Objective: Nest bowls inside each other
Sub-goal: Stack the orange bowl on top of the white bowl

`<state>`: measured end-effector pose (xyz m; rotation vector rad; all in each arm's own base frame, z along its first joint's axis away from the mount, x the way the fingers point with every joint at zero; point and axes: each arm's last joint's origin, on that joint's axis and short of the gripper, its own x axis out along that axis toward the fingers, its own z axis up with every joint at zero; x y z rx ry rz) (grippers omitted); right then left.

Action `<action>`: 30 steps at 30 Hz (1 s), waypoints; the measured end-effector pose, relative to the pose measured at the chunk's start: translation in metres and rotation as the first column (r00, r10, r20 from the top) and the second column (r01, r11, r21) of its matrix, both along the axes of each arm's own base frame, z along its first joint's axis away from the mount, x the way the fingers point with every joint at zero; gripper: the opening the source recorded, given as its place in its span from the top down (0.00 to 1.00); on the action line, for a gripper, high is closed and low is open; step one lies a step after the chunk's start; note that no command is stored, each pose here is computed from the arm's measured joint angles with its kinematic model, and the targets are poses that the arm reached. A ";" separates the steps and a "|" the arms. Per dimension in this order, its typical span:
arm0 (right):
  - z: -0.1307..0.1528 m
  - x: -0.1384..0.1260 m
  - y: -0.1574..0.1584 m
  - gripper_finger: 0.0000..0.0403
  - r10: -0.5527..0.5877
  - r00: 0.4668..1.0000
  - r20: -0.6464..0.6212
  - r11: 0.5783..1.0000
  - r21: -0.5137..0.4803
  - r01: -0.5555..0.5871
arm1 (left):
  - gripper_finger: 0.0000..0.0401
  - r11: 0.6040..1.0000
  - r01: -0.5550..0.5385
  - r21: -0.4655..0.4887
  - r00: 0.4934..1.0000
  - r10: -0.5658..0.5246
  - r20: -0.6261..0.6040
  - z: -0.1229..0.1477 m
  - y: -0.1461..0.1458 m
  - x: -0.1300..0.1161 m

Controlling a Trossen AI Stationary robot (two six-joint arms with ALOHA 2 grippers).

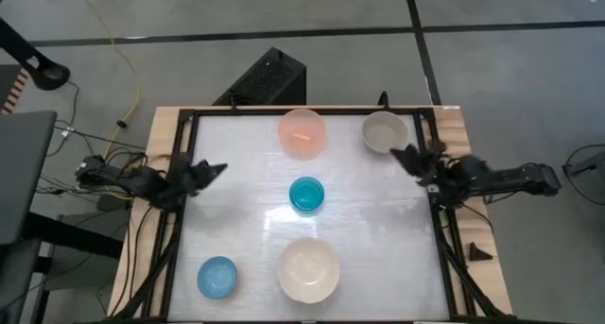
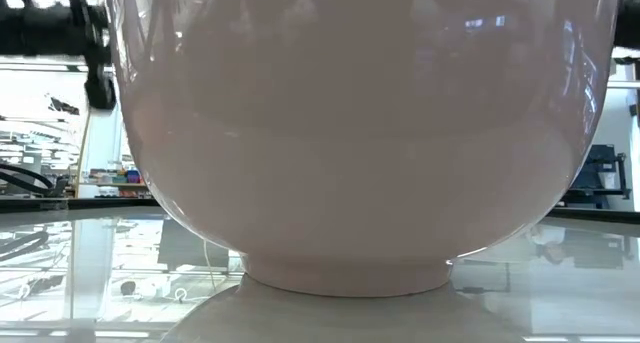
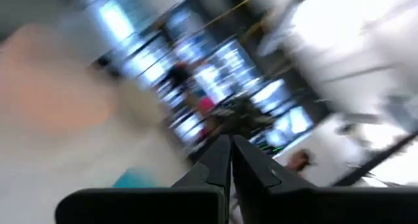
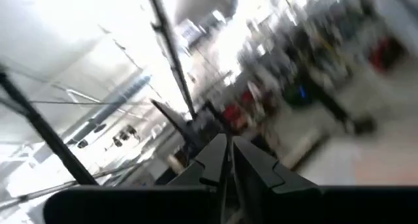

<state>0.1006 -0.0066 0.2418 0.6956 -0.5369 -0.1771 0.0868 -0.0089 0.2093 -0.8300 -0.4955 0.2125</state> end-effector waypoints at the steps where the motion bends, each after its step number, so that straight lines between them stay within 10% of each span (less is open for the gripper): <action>1: 0.012 -0.001 -0.001 0.85 -0.027 1.000 -0.006 0.999 -0.044 0.027 | 0.99 0.999 -0.017 0.042 0.999 0.016 0.031 0.009 0.001 -0.003; 13: 0.131 0.082 -0.011 0.85 -0.147 0.854 -0.499 0.917 -0.393 -0.071 | 0.87 0.910 -0.106 0.400 0.942 0.221 -0.254 0.108 0.004 -0.006; 30: 0.060 0.221 -0.093 0.85 -0.117 0.511 -0.851 0.803 -0.384 -0.455 | 0.85 0.866 -0.102 0.490 0.858 0.326 -0.397 0.113 0.006 0.011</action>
